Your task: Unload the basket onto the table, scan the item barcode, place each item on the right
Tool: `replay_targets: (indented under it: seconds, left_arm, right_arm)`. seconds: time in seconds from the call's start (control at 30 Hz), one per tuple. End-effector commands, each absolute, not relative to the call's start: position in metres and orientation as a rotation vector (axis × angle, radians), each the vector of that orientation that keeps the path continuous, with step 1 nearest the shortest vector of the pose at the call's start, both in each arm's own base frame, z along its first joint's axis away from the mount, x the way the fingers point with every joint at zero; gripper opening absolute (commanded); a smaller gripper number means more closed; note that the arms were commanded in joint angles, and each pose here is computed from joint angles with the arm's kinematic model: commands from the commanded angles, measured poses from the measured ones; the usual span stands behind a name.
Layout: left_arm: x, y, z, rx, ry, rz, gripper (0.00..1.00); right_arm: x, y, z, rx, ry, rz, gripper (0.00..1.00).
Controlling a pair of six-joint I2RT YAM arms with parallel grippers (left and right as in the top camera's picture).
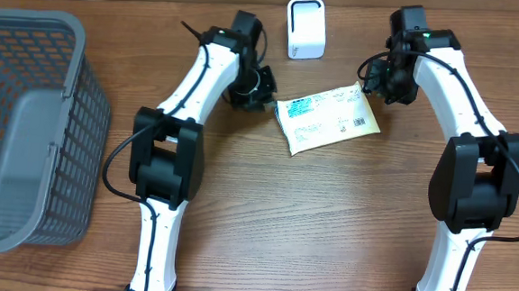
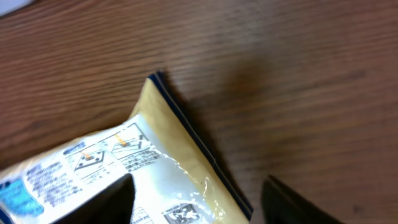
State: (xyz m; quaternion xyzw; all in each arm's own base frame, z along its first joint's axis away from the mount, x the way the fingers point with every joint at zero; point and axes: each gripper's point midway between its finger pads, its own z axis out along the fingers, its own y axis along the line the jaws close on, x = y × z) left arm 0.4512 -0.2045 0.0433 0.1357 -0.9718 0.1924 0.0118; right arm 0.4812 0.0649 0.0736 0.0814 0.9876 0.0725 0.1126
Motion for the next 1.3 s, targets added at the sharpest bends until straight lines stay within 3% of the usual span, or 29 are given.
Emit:
replay_targets:
  seconds: [0.0,0.13,0.33,0.73,0.87,1.0,1.13,1.27]
  left_arm:
    - [0.448,-0.215,0.052,0.369,-3.050,0.616,0.51]
    - [0.444,-0.218,0.050,0.358,-3.041,0.606,0.70]
    - [0.435,-0.216,0.041,0.365,-3.014,0.579,0.73]
    - [0.420,-0.218,0.022,0.377,-2.972,0.544,0.49]
    - [0.419,-0.218,0.017,0.399,-2.966,0.540,0.44]
    - [0.422,-0.219,0.017,0.402,-2.976,0.553,0.39]
    - [0.423,-0.219,0.017,0.401,-2.980,0.556,0.37]
    - [0.423,-0.217,0.016,0.399,-2.995,0.528,0.37]
  right_arm:
    - [0.485,0.069,0.084,-0.035,2.850,0.407,0.86]
    - [0.485,0.062,0.079,-0.116,2.818,0.495,0.95]
    - [0.485,0.069,0.073,-0.195,2.728,0.768,0.95]
    - [0.475,0.097,0.022,-0.104,2.782,1.068,0.79]
    - [0.473,0.099,0.022,-0.099,2.787,1.085,0.79]
    - [0.468,0.109,0.024,-0.115,2.797,1.120,0.61]
    - [0.461,0.124,0.024,-0.151,2.818,1.133,0.51]
    - [0.457,0.138,0.024,-0.193,2.826,1.140,0.04]
